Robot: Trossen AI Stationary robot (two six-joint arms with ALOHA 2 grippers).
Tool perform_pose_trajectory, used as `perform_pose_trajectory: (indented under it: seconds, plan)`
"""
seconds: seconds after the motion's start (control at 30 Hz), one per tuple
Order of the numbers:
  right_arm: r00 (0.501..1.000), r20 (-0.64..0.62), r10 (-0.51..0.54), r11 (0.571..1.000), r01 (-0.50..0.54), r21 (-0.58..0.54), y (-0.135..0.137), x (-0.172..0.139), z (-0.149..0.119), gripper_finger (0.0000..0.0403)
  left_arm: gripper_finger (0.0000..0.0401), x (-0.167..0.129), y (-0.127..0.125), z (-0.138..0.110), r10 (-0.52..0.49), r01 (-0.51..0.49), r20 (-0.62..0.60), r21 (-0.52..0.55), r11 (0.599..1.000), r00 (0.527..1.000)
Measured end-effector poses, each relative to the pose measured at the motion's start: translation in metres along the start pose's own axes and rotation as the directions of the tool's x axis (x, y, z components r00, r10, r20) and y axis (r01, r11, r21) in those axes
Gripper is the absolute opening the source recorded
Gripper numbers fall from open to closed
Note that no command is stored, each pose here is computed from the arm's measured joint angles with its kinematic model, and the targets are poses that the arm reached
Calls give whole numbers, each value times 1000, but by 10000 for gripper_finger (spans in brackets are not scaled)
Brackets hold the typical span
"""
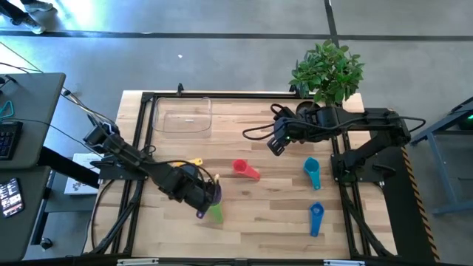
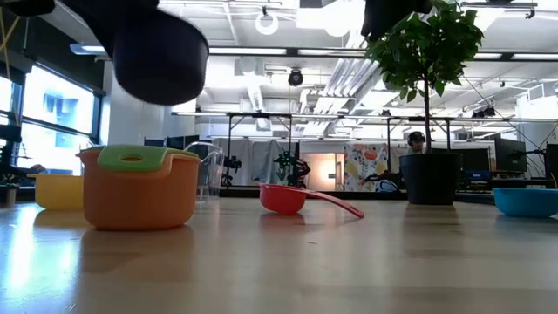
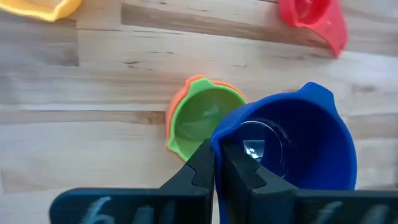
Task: Nest measuring cups in basket
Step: Stack the violet measuring cup on top of the green measuring cup
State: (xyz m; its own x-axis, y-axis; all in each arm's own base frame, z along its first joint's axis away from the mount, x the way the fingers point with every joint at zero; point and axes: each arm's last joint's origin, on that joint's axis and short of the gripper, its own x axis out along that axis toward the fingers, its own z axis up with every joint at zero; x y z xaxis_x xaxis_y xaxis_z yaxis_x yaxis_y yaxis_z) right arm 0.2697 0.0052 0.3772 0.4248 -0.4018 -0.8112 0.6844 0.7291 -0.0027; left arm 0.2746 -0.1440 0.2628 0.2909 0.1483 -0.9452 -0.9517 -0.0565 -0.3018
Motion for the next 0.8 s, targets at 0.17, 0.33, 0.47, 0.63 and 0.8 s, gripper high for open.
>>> perform_pose_trajectory:
  seconds: [0.17, 0.33, 0.47, 0.63, 0.8]
  plan:
    - [1000, -7, 9, 1000, -9, 0, 0, 0, 0, 114, 6, 14, 0, -7, 30, -28, 34, -70, 997, 999]
    - [1000, -10, 13, 1000, -13, -17, 0, 0, 0, 114, 6, 29, 1, -17, 68, -62, 59, -101, 993, 996]
    - [1000, -10, 13, 1000, -13, -16, 1, 0, 0, 114, 6, 37, 1, -21, 87, -79, 71, -113, 990, 994]
    - [1000, -9, 14, 1000, -14, -15, 1, 0, 0, 114, 6, 43, 1, -22, 104, -94, 86, -111, 989, 991]
    - [1000, -9, 14, 1000, -14, -18, 1, 0, 0, 114, 6, 48, 1, -23, 117, -106, 96, -110, 988, 989]
